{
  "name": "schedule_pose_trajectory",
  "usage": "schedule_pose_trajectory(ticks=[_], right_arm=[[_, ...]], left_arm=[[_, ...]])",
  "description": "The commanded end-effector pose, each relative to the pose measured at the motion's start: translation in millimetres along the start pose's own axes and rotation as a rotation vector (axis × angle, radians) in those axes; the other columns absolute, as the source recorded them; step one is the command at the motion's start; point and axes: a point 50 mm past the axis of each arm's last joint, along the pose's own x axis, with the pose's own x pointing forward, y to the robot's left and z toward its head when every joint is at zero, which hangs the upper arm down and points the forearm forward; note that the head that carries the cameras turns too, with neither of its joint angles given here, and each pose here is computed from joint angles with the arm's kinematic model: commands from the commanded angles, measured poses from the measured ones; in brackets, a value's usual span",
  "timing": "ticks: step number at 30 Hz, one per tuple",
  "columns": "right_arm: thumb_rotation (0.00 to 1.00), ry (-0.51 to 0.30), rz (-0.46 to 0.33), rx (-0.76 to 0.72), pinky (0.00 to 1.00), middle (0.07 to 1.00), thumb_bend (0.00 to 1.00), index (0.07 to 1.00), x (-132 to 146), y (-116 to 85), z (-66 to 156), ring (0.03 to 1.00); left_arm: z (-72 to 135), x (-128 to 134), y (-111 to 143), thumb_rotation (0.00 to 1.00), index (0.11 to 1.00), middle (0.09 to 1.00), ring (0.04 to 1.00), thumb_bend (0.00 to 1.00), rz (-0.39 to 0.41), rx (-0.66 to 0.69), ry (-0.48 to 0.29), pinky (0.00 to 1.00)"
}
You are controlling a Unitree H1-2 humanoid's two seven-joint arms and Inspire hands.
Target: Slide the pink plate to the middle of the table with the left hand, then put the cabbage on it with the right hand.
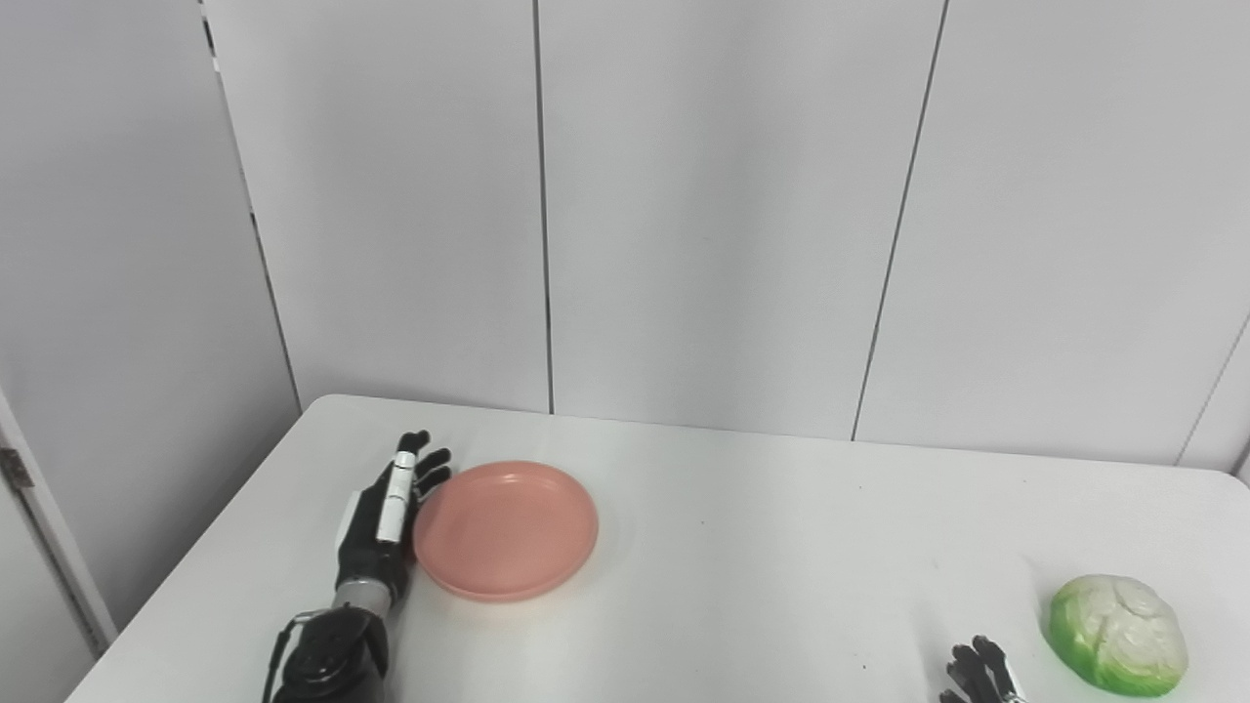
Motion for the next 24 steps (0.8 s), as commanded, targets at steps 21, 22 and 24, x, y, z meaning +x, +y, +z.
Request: schedule_pose_trajectory(ticks=[21, 22, 24], right_arm=[[0.99, 0.045, 0.007, 0.015, 0.81, 0.866, 0.69, 0.887, -14, 27, 6, 0.860], [0.99, 0.046, 0.008, 0.015, 0.81, 0.866, 0.70, 0.886, -14, 29, 7, 0.859], [0.98, 0.046, 0.008, 0.011, 0.81, 0.868, 0.70, 0.883, -14, 32, 9, 0.859]], left_arm=[[-18, -10, -122, 0.89, 0.865, 0.833, 0.837, 0.73, -0.156, -0.176, 0.089, 0.81], [-18, -11, -124, 0.89, 0.866, 0.833, 0.837, 0.73, -0.158, -0.177, 0.093, 0.81], [-21, -15, -133, 0.88, 0.867, 0.836, 0.841, 0.73, -0.172, -0.185, 0.102, 0.80]])
